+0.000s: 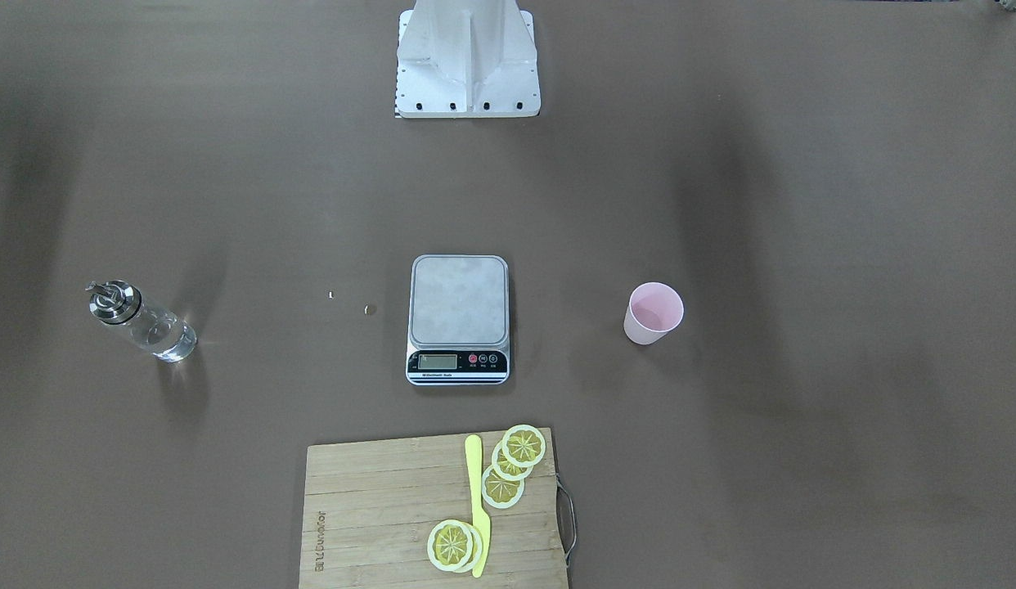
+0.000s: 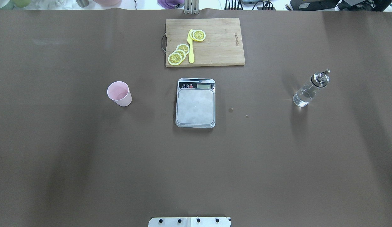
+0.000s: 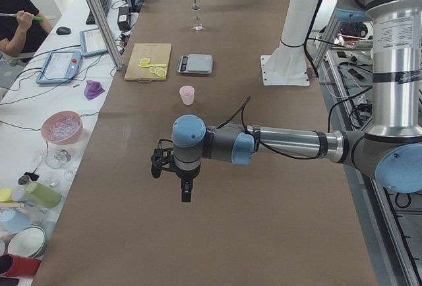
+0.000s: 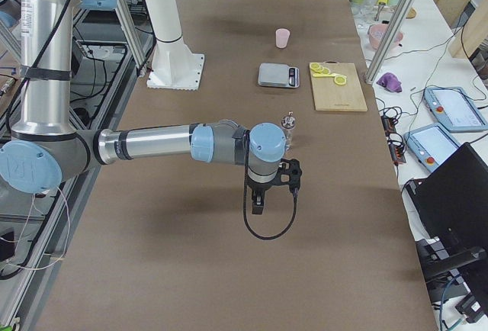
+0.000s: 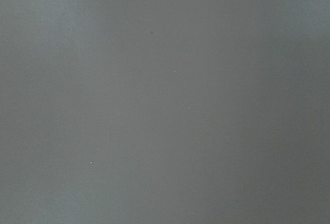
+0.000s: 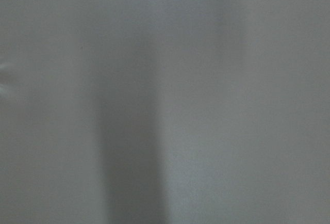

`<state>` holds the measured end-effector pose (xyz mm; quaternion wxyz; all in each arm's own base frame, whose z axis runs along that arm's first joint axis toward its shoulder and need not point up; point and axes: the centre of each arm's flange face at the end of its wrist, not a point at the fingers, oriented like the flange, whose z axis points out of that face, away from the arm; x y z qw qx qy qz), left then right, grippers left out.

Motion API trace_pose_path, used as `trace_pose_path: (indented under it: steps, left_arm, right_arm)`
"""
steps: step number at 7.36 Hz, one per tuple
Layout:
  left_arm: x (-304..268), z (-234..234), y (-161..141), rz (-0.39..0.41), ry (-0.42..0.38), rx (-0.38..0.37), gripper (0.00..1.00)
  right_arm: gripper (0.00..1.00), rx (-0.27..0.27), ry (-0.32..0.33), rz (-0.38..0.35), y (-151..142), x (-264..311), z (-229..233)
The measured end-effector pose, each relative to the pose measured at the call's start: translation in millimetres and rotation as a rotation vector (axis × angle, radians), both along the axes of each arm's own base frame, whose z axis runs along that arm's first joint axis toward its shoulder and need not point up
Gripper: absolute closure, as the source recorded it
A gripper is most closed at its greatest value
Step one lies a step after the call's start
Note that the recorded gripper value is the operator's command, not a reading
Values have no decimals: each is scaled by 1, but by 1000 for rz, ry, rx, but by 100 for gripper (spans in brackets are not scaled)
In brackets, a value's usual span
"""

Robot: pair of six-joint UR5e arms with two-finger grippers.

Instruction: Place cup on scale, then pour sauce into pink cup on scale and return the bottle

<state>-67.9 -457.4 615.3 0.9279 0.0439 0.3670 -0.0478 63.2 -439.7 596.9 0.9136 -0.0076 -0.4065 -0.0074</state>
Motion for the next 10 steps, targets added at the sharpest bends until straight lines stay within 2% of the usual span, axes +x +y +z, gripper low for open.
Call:
trace_pose_path:
  steps: [3,6,8,10]
  left_arm:
    - [2,-20,-9,-3,19,22,3]
    - [19,-77,-46,-59,58,-6,3]
    - [63,-119,-76,-110,88,-71,3]
    - [135,-167,-95,-153,127,-163,3]
  right_arm:
    - [0,33,6,0,-11,0,-16]
    - [0,39,18,-1,-12,1,-17]
    - [0,37,17,-2,-11,0,-16]
    - [0,35,19,-3,-10,0,-15]
